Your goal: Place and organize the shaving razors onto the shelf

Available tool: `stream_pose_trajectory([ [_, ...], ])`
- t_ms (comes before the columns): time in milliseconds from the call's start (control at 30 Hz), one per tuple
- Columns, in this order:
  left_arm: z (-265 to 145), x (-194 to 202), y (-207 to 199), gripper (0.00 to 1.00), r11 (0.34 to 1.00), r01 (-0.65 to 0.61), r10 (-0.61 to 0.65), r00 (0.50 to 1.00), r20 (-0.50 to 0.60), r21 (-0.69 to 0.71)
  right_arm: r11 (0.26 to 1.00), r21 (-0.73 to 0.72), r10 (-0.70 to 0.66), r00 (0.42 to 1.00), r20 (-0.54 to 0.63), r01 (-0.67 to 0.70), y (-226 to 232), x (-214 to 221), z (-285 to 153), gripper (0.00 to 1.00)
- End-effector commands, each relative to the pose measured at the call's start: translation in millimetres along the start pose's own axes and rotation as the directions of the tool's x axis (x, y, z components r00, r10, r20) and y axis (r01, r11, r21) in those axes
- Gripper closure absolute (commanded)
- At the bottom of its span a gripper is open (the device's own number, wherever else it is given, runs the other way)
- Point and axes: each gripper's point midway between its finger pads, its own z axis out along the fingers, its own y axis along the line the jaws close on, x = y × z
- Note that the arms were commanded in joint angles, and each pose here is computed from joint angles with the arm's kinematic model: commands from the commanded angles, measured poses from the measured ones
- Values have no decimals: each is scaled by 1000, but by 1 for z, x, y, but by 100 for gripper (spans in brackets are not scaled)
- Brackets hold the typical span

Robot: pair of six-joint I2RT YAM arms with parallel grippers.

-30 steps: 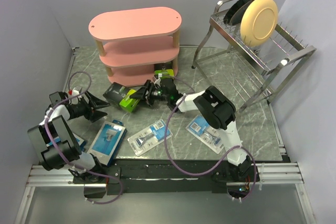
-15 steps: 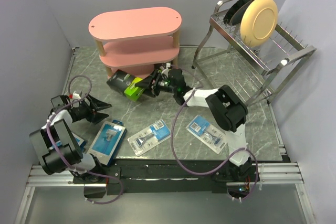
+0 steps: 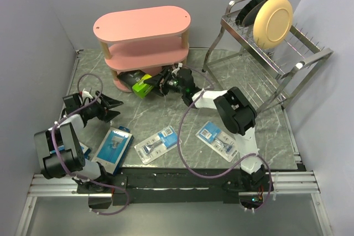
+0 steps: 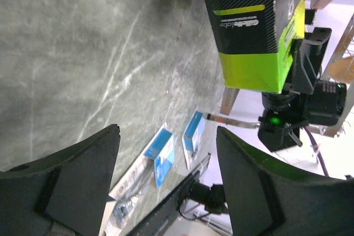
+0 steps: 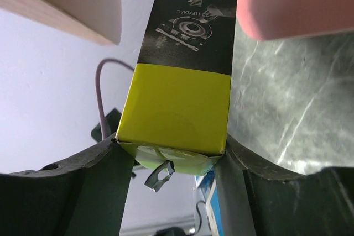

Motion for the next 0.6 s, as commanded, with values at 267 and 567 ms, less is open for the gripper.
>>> stream_pose_trajectory([
  [267, 3, -2, 4, 25, 1000, -19, 20, 995, 98, -11, 996, 49, 70, 997, 28, -71, 12, 15, 31, 57],
  [567, -5, 4, 1, 25, 999, -39, 40, 991, 130, -11, 960, 218, 179, 984, 13, -178, -33, 61, 42, 48],
])
